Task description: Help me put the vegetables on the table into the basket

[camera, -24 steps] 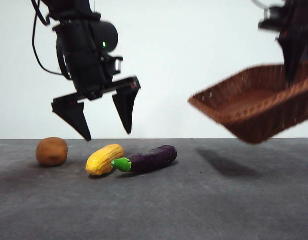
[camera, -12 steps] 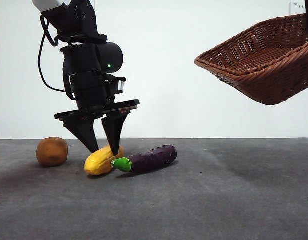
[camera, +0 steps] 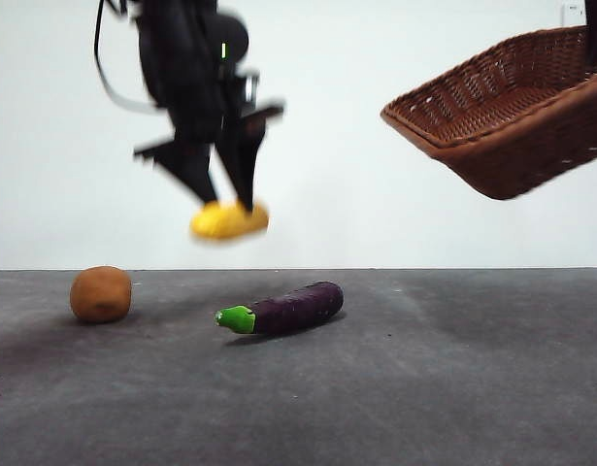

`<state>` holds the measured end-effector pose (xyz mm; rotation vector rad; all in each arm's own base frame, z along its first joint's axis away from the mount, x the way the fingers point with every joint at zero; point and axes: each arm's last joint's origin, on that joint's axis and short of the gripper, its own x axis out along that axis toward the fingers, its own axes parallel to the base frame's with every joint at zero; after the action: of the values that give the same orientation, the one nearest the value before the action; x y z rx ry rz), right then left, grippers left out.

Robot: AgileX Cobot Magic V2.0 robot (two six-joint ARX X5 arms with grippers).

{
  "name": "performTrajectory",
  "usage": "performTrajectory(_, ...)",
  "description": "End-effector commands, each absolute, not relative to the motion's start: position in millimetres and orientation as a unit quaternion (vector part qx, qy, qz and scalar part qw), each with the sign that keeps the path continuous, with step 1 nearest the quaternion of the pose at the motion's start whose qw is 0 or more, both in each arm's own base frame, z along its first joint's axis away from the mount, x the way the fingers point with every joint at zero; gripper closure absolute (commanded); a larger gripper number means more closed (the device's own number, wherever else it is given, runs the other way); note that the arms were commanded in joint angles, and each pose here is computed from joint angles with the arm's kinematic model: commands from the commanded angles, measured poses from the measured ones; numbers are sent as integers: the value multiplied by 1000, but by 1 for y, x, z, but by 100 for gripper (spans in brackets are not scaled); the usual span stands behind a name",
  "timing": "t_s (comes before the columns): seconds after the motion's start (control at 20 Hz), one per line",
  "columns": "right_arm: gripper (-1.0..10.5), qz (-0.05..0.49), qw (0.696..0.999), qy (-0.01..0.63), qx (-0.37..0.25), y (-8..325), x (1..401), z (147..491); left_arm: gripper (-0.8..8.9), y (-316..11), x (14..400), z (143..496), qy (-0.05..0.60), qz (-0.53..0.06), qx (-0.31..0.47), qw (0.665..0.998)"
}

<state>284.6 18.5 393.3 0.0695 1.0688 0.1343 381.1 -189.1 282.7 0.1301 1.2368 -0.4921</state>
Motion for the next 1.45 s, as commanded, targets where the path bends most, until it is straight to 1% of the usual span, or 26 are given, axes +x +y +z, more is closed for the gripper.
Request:
performTrajectory(0.05,956,39,857,512,51,22,286,392,820,-197,377,335,527,-274,51,803)
performTrajectory(0.15,956,27,845,532,36,25,288,385,818,-200,366,378,479,-307,37,822)
performTrajectory(0.2,956,31,840,541,32,29,291,381,818,-204,359,397,458,-337,21,822)
performTrajectory(0.25,956,42,838,544,31,34,292,379,818,-208,350,412,442,-386,-3,810)
performTrajectory(0.35,955,81,838,539,39,45,295,378,818,-219,336,431,414,-487,-45,768)
performTrajectory(0.4,955,106,839,531,50,49,296,379,818,-224,333,433,410,-504,-50,758)
performTrajectory(0.5,955,149,838,518,87,54,298,382,818,-232,328,430,421,-485,-35,766)
performTrajectory(0.6,955,175,829,521,104,55,297,382,818,-238,324,427,425,-443,-4,790)
performTrajectory(0.7,955,185,822,528,102,58,295,381,818,-240,325,427,417,-408,13,812)
performTrajectory(0.85,955,214,812,533,104,62,293,381,802,-240,326,427,418,-400,8,816)
performTrajectory(0.9,955,233,806,533,110,65,292,382,714,-241,328,424,422,-399,7,815)
performTrajectory(0.95,955,246,803,531,113,68,291,382,590,-242,329,422,425,-397,8,813)
performTrajectory(1.0,955,254,801,530,113,71,291,382,499,-244,332,418,431,-395,7,811)
performTrajectory(1.1,955,256,799,532,110,73,290,382,378,-248,338,408,445,-388,1,807)
performTrajectory(1.15,955,253,799,534,108,73,290,382,337,-248,338,408,445,-379,4,811)
performTrajectory(1.25,955,239,801,541,93,72,289,380,337,-241,338,416,420,-314,26,851)
performTrajectory(1.35,955,203,810,547,60,69,288,379,338,-221,335,431,393,-239,61,886)
performTrajectory(1.45,955,178,815,549,41,67,288,378,338,-202,336,437,386,-162,95,903)
